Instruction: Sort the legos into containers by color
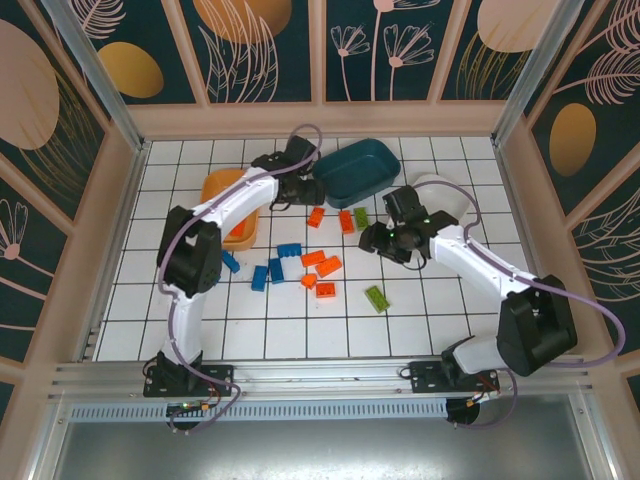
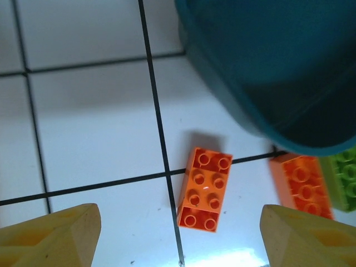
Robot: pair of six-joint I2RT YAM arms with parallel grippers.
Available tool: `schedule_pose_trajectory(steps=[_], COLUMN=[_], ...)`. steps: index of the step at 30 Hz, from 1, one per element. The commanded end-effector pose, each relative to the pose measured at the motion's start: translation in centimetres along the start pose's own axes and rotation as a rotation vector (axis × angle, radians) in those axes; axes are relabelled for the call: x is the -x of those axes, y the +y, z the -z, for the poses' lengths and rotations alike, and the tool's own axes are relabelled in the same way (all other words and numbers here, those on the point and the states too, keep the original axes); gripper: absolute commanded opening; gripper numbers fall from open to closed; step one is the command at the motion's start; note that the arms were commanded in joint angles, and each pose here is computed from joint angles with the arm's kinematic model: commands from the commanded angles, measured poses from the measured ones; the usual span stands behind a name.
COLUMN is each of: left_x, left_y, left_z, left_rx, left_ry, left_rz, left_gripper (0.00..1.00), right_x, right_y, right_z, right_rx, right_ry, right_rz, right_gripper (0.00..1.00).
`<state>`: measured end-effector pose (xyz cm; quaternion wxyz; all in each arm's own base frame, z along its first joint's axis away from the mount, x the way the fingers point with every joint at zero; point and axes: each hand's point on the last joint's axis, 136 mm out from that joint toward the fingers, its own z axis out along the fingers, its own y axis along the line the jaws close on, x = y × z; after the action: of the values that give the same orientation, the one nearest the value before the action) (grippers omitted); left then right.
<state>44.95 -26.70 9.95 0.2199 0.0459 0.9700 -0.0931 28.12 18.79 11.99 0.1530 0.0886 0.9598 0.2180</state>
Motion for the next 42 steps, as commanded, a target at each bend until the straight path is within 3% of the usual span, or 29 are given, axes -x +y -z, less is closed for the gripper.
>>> schedule_pose_trajectory(steps=[1,4,23,29,32,36,42], left_x=[0.1,-0.7,-5.2,-5.6,-6.0,-6.0,-4.4], left_y=[-0.8,-1.1,-1.4,-1.2,-1.2,-1.1,-1.1], left_z=[-0.3,-1.3,-7.3,-8.1,-7.9,-6.5,-0.5], left_rx=[-0.031,-0.048,-0.056,-0.046,-0.056,-0.065,-0.068], left_ry=[0.007,0.02,0.142,0.156,0.159,0.151,0.083], left_rz=[-0.021,-0.027,-0.105,-0.109,-0.099,-0.073,-0.025], left_gripper=[0.73,0.68,0.61,0.43,0.3,0.28,0.28], right_x=[0.1,0.1,2.5,3.0,3.3,4.3,6.0], right_y=[-0.3,-0.5,0.5,0.8,1.0,1.6,2.0], right_z=[0.4,0.2,-2.8,-3.6,-4.3,-5.0,-6.9], right_rx=[0.012,0.006,-0.008,-0.009,-0.016,-0.028,-0.087], right_ry=[-0.021,-0.019,-0.006,-0.003,0.005,0.002,0.009], right_rz=[-0.023,-0.029,-0.008,-0.001,0.014,0.059,0.132], right_gripper=[0.55,0.55,0.55,0.55,0.55,0.56,0.56])
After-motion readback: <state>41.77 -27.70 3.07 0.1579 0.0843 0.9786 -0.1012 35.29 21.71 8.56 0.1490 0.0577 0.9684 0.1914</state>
